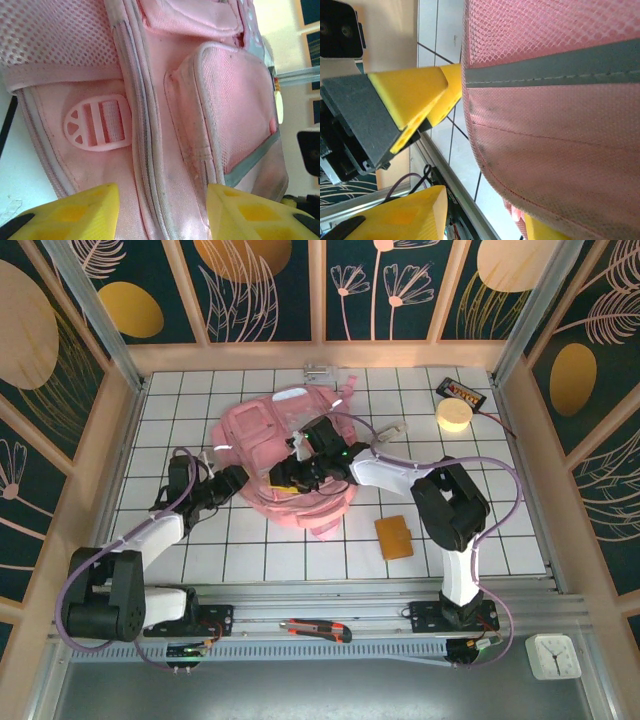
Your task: Pack the student bag
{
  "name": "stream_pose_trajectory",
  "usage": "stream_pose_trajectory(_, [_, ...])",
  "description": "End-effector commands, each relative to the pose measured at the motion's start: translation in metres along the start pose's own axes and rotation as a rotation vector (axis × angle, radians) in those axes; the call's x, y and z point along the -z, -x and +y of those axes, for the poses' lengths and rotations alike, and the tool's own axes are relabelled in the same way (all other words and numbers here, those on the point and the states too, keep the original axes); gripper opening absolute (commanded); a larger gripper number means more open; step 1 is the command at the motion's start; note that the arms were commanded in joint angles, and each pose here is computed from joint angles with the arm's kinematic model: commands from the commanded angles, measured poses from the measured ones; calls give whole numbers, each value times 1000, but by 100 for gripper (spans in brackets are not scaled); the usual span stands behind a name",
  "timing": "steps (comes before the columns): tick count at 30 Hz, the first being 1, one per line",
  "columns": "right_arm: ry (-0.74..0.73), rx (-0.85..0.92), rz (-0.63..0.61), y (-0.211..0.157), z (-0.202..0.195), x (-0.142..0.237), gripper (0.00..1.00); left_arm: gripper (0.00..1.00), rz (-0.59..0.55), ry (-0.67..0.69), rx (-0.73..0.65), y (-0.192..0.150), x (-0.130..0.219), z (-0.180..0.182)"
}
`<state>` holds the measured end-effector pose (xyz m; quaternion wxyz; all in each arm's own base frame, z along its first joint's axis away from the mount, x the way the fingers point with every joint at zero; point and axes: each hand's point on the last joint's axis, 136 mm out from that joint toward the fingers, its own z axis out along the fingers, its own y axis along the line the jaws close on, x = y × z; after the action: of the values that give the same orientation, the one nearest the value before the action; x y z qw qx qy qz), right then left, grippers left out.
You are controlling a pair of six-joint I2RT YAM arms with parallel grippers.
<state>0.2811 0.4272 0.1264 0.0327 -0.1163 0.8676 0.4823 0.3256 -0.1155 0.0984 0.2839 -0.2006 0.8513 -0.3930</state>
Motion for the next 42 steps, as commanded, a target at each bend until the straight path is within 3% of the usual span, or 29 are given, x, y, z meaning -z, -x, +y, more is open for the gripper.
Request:
stream_pose_trajectory(1, [16,21,-100,22,12,13,45,49,42,-49,-58,-10,6,-13])
stream_pose_trajectory(6, [-16,-16,-130,23,6,21,48,55,36,-56,-114,-15,15,-16])
stream_pose_trajectory(8, [-41,-33,-139,21,1,25,57,59,23,-59,-129,-15,19,-17])
stream_pose_trajectory(9, [-67,-45,-149,21,-3,28,71,61,18,-68,-137,-14,20,-19])
stream_pose_trajectory(10, [-100,-56,-160,20,-8,31,98,62,18,-76,-141,-14,21,-21])
stream_pose_trajectory(16, [-454,-43,-331,23,-31,77,99,72,-2,-66,-214,2,23,-35])
stream_pose_trajectory(21, [-728,-218,-476,22,-64,144,99,78,-21,-61,-240,11,22,-41])
stream_pose_trajectory(25, [-472,-254,-383,30,-59,143,94,82,-10,-46,-265,13,22,-42])
stream_pose_trajectory(34, [-473,-314,-292,23,-80,127,91,83,51,34,-332,-2,19,-42])
stream_pose_trajectory(42, [-426,-288,-297,54,-74,111,82,83,60,48,-323,-16,20,-34])
